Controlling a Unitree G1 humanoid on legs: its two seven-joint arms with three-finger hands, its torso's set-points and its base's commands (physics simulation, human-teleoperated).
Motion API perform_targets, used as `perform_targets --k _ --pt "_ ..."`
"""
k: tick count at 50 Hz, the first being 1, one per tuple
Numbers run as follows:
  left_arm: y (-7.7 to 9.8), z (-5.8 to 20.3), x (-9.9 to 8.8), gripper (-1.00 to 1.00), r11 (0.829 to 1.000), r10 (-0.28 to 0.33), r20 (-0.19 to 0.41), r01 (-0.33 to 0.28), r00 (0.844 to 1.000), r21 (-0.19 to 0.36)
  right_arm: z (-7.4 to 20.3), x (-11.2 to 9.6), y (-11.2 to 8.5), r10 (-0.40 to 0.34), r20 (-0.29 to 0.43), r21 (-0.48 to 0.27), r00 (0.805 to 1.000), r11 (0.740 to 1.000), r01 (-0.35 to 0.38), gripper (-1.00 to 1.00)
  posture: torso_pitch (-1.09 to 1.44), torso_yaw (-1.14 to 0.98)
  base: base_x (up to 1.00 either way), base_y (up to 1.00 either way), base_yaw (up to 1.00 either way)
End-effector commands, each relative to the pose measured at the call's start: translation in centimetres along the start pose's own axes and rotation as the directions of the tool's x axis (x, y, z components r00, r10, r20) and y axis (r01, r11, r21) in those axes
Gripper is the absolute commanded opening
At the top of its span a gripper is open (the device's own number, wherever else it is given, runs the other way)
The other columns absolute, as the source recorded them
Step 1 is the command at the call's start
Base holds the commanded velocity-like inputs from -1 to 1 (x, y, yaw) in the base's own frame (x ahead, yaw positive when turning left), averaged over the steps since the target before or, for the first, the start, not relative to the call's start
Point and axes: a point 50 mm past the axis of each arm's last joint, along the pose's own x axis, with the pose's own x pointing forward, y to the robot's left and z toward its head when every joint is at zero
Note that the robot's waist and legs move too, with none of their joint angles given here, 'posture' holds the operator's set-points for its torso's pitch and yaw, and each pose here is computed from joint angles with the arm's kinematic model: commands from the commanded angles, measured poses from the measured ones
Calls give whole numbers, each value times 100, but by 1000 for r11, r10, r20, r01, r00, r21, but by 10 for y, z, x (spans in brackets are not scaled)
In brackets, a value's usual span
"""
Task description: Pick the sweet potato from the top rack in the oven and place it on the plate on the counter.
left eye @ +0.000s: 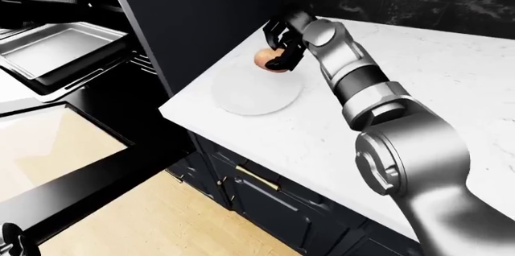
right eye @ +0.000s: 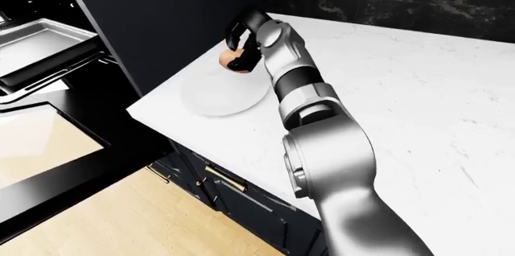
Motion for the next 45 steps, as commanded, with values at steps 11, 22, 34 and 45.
perform_targets --k 11,22,34,45 --pt "9 9 -4 100 999 40 62 -40 997 3 20 0 2 -22 86 -75 996 997 28 -100 0 0 0 0 0" --pt "12 11 -5 100 999 46 63 -46 997 3 17 1 9 -3 75 -92 997 996 10 -62 0 0 0 0 0" --pt "11 10 -5 100 999 44 60 -44 997 1 20 1 8 4 85 -100 996 995 4 68 0 0 0 0 0" --pt "10 8 -5 100 999 44 59 -44 997 0 34 -5 -12 -58 125 -57 991 996 65 100 0 0 0 0 0"
